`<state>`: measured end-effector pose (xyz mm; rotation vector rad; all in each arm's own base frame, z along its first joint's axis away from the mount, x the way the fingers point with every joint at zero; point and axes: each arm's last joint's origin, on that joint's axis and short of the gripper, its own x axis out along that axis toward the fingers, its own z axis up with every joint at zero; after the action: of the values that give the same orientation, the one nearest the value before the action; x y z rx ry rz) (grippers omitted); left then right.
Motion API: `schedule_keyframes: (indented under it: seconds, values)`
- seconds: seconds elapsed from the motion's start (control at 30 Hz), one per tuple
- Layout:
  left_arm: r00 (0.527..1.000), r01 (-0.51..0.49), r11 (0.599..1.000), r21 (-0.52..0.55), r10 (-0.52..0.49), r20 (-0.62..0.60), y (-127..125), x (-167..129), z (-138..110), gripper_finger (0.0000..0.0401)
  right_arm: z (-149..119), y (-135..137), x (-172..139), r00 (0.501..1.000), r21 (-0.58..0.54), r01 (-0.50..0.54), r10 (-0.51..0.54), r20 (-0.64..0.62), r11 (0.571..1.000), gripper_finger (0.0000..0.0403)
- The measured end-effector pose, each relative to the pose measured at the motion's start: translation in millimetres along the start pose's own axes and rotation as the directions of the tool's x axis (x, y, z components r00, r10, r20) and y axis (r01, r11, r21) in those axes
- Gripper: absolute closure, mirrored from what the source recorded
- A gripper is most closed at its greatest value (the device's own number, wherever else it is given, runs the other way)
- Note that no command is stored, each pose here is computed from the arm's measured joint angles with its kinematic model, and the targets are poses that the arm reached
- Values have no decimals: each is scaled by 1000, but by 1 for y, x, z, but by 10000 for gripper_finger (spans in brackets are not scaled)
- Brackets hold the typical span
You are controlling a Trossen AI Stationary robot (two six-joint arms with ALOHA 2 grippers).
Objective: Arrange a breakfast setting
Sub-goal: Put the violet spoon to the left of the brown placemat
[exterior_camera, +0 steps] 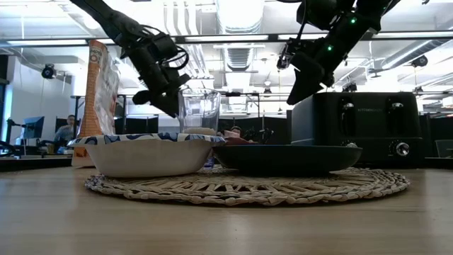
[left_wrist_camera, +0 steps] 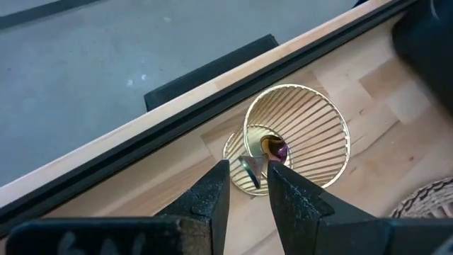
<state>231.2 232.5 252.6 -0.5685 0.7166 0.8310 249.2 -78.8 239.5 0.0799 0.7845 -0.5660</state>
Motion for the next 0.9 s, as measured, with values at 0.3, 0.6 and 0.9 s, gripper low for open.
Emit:
schedule_keyframes:
  seconds: [0.3,0.6,0.9]
  values:
    - [1000,5,1000,6,-4,-13,0,0,-1,284,0,0,0,1000,-13,-1,1,0,1000,312]
    - [1000,1,997,-76,1,27,-1,0,2,229,0,0,0,1000,-15,0,0,-1,1000,312]
    - [998,-39,992,-119,44,48,1,0,4,249,0,0,0,1000,-17,0,0,-1,1000,312]
